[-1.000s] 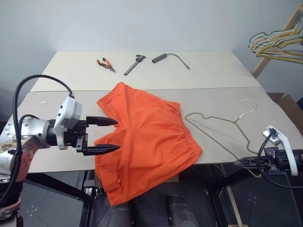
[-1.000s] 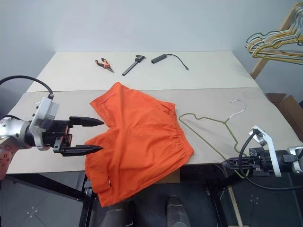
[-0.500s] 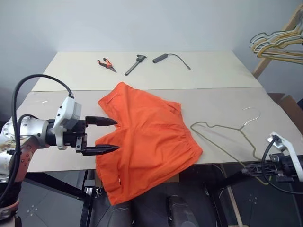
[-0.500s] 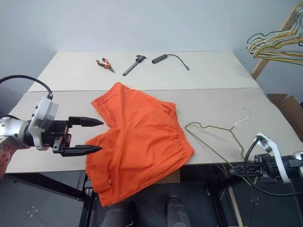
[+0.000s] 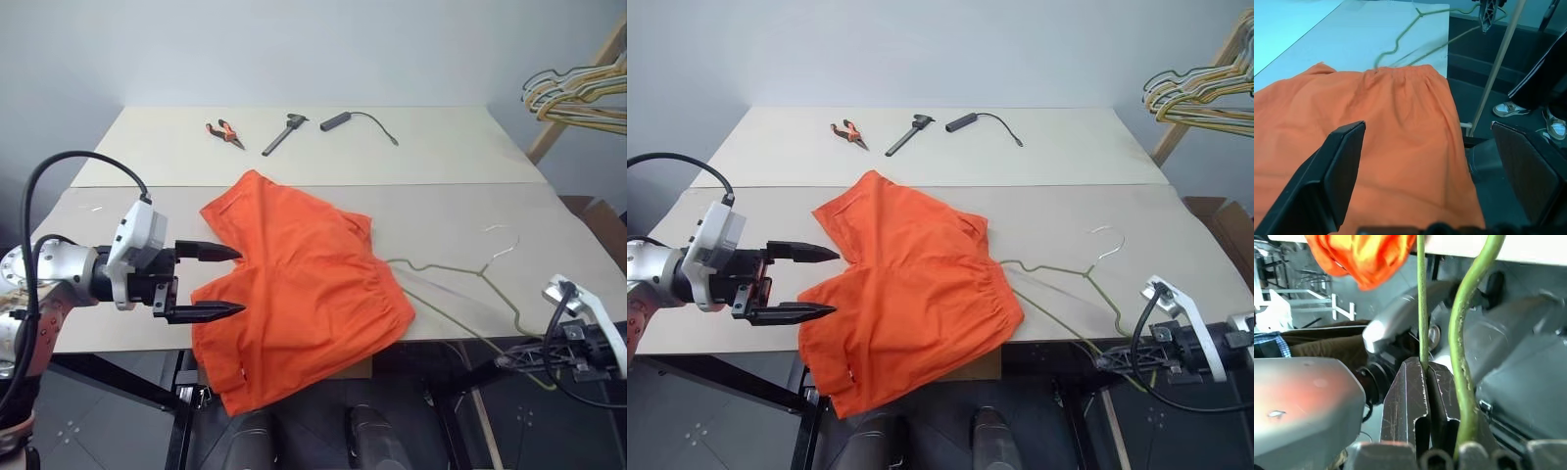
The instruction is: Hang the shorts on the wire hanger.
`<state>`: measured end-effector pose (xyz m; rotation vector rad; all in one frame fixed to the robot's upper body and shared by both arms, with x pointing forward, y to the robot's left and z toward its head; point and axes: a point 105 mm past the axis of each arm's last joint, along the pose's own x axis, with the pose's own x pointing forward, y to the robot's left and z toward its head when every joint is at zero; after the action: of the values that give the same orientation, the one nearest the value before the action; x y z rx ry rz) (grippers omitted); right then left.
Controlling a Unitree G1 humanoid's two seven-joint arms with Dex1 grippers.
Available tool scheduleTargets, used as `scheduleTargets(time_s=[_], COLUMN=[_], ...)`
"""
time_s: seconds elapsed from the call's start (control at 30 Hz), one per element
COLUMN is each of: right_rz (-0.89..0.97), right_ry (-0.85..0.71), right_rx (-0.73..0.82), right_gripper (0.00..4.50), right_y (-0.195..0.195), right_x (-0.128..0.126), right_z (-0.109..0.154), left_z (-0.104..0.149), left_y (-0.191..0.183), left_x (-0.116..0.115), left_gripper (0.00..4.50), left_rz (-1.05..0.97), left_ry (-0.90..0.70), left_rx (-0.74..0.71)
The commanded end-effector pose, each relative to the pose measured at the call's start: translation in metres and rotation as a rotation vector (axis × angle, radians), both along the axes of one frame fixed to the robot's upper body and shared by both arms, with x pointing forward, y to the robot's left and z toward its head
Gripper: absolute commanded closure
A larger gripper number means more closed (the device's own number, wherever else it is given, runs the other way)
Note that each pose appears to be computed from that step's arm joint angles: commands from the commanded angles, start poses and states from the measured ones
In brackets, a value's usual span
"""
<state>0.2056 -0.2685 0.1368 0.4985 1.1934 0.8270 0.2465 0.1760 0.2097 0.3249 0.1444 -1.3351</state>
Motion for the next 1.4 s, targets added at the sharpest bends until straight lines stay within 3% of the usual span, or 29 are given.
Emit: scheduleTargets(time_s=[0.03,0.43,1.13,1.4], right_rz=[-0.013,0.108,0.029,0.221], right_ry=[-0.051,0.005,-0.104,-0.076], right_rx=[0.056,0.041,0.136,0.165], right_gripper=[4.50,4.50,4.50,4.50], right_y=[0.004,0.018,0.077,0.067], right_x=[0.010,0.003,0.095,0.059], right_z=[0.011,0.000,-0.025,-0.014], left_z=[0.008,0.006,0.005,0.005], left_y=[0.002,0.003,0.003,0.008], left_x=[-0.002,-0.005,-0.001,-0.005], left_gripper=[0.02,0.02,0.02,0.02], left_rz=[-0.004,0.013,0.028,0.053], left_ry=[-0.046,-0.057,-0.075,-0.079], left_rx=[0.015,0.020,0.030,0.038])
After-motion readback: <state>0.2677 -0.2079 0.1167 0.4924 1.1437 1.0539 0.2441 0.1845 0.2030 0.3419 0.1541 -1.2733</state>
